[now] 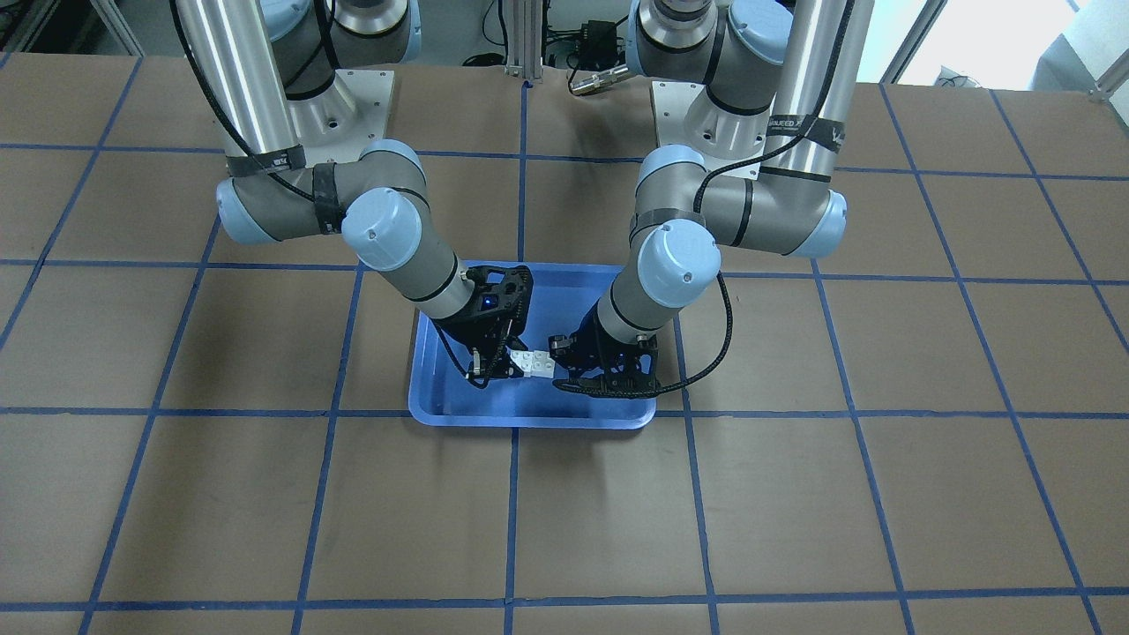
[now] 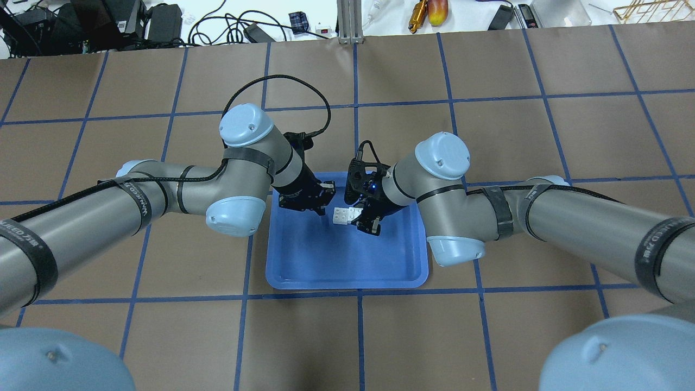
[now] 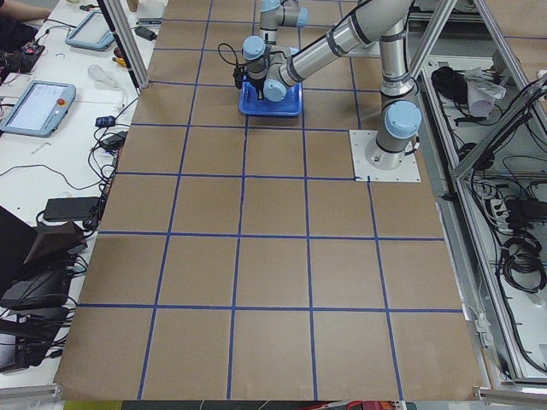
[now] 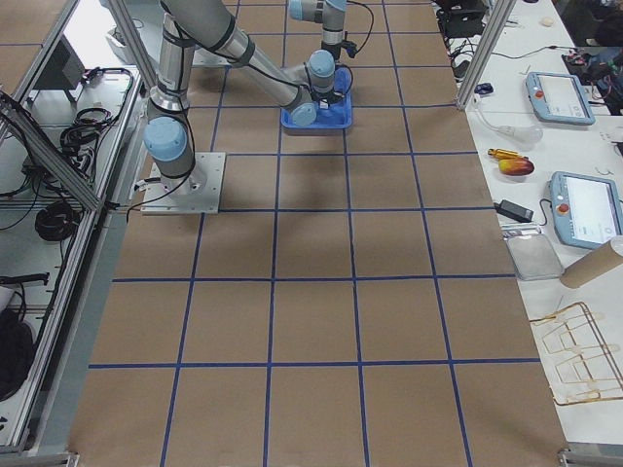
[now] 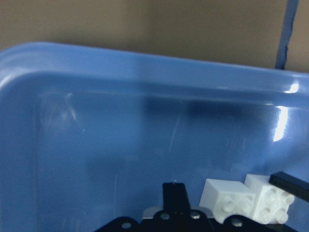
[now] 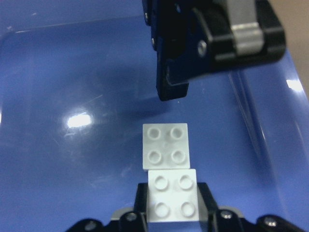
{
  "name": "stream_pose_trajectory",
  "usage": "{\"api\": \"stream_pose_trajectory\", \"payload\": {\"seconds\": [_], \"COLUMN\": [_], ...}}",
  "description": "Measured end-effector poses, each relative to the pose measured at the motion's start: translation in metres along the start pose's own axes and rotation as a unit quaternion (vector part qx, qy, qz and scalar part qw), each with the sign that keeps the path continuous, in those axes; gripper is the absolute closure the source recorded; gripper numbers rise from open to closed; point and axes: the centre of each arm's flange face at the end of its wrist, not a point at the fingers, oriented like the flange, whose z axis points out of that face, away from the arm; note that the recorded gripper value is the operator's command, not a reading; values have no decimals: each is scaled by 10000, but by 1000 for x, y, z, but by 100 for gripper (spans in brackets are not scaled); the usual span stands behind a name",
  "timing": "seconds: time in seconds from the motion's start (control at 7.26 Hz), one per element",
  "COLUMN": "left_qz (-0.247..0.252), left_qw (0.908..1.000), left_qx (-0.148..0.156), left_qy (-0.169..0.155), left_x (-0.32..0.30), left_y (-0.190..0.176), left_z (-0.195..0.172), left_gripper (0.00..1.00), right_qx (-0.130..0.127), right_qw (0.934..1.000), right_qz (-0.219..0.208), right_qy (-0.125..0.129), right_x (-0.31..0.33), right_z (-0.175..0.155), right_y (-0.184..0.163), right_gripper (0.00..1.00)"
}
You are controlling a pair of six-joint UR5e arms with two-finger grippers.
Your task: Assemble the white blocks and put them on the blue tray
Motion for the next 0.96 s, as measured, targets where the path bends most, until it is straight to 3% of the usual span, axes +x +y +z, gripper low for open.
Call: {"api": "stream_pose_trajectory", "payload": {"seconds": [0.41, 0.96], "left_qz": [-24, -25], "left_qw": [10000, 10000], "left_qx": [7, 1], "left_qy": [3, 1], "left_x": [0, 0], "left_y": [0, 0], "left_z": [0, 0], "left_gripper": [98, 98], "right_qx": [-195, -170], "right_qw": [9998, 9998], "right_qz": [-72, -37], "right_qy": [75, 80], "right_x": [-2, -4], "right_z": [2, 4], "right_y": [-3, -7], "right_gripper": [100, 100]}}
